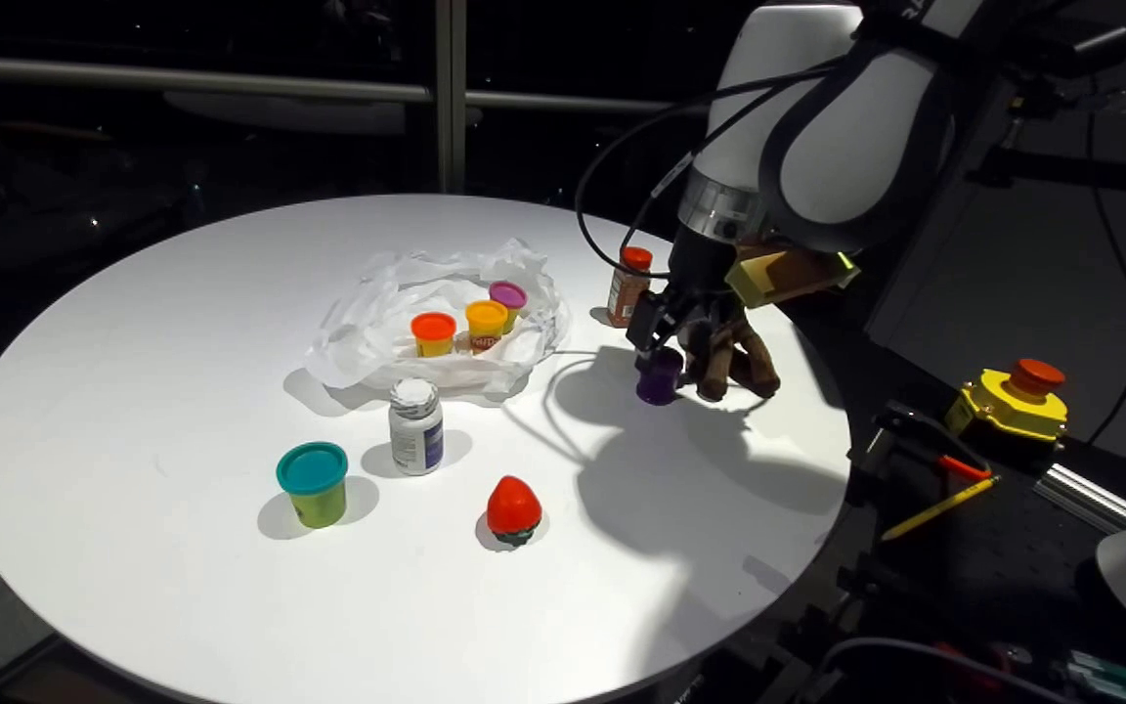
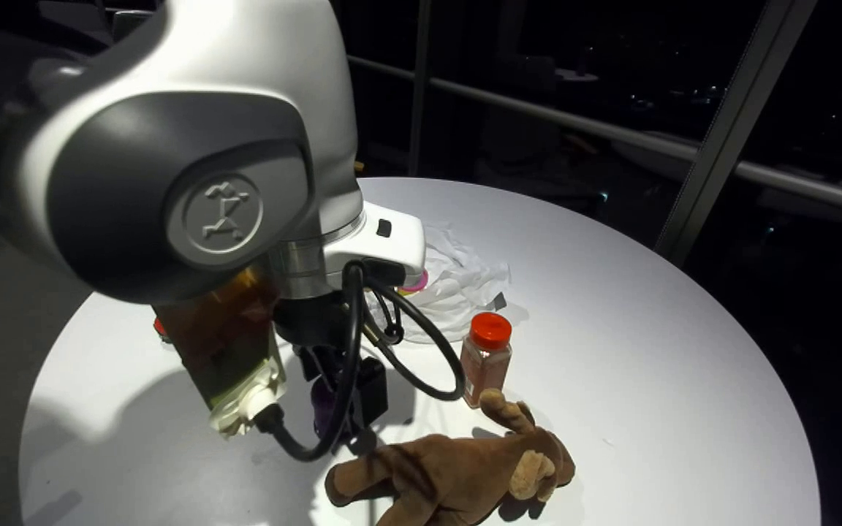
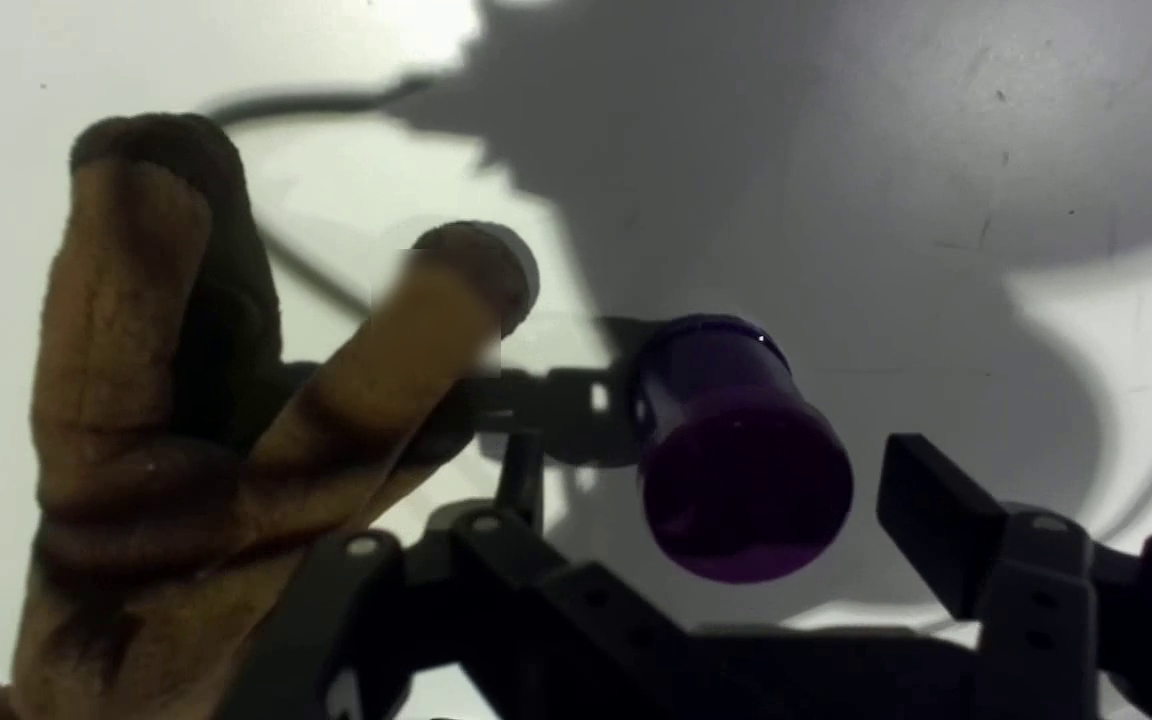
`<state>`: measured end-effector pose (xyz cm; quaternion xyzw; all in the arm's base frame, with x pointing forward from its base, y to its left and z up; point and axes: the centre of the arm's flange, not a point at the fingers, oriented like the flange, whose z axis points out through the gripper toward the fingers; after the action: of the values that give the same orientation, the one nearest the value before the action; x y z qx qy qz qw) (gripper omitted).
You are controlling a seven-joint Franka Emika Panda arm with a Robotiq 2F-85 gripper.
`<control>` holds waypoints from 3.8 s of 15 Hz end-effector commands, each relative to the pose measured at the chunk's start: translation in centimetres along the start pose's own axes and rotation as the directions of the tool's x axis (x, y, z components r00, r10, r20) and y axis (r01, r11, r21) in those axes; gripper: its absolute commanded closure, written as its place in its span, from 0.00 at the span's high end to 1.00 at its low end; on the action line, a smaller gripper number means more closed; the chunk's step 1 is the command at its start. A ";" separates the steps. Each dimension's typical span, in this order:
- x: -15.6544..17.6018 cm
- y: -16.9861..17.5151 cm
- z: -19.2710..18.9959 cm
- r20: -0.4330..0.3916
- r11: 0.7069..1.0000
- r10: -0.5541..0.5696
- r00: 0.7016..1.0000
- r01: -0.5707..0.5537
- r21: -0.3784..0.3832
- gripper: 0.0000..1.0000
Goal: Put the objects on the table into the plastic bag.
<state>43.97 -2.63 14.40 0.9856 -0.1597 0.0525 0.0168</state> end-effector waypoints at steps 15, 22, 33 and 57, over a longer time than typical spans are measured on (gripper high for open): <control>8.8 -11.6 -10.7 -0.154 0.992 -0.051 0.987 0.032 -0.124 0.26; 17.6 -17.2 -7.2 -0.244 0.995 0.032 0.969 -0.053 -0.079 0.26; 21.8 -18.2 -0.7 -0.235 0.993 0.100 0.967 -0.112 -0.040 0.26; -6.5 -25.3 -7.5 0.149 0.991 -0.112 0.983 0.121 -0.058 1.00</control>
<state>49.50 23.91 21.10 0.9900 -0.1245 -0.0114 0.0658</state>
